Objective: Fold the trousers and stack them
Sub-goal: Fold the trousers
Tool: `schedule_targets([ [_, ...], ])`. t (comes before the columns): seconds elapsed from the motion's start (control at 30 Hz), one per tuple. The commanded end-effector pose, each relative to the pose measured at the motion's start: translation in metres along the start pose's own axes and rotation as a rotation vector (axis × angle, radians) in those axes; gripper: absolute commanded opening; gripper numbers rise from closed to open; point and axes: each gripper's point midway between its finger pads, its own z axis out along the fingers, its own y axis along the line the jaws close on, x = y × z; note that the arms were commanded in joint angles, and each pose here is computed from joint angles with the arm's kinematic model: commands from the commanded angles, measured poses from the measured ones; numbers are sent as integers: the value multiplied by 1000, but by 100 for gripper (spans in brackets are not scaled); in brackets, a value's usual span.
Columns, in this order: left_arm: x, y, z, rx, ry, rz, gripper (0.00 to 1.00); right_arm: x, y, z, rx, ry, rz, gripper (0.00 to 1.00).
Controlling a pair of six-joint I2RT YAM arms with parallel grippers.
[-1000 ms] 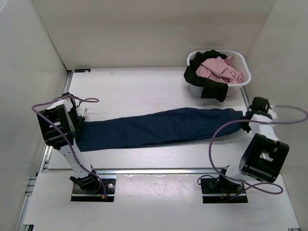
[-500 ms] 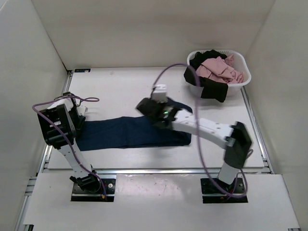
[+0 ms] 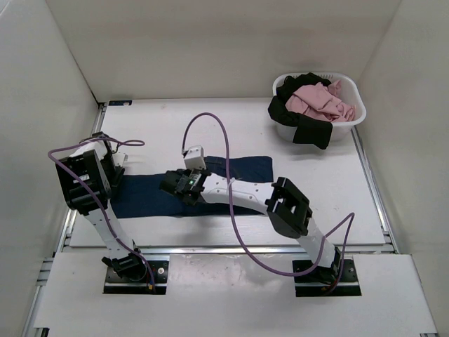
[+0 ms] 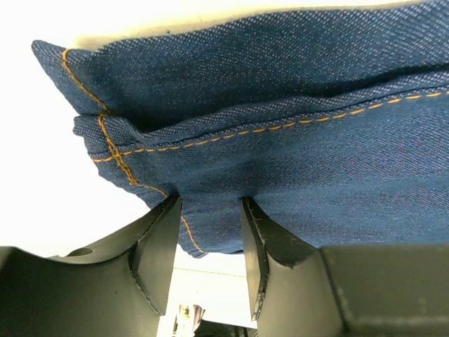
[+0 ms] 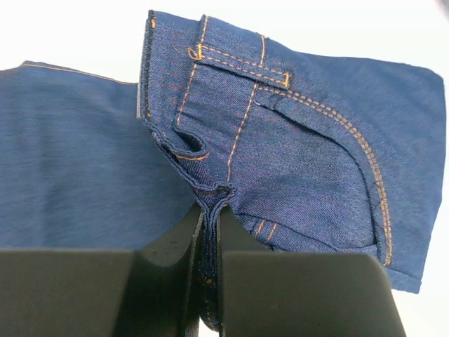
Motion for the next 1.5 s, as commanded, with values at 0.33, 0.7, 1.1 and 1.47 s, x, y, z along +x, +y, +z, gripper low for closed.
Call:
schedule_targets([
  [0.33, -26, 9, -5, -20, -54, -13, 51, -33, 68, -62, -246, -175, -98, 0],
  [0.7, -26, 6, 1, -3, -42, -10, 51, 28, 126, -22, -373, 4, -217, 17],
  [1.1, -34, 23, -17, -64, -70, -3, 54, -79, 83, -133, -725, -172, -174, 81],
  [1.47, -42, 37, -68, -105, -150, -21, 58, 5, -31, -13, -370, 259, -110, 71],
])
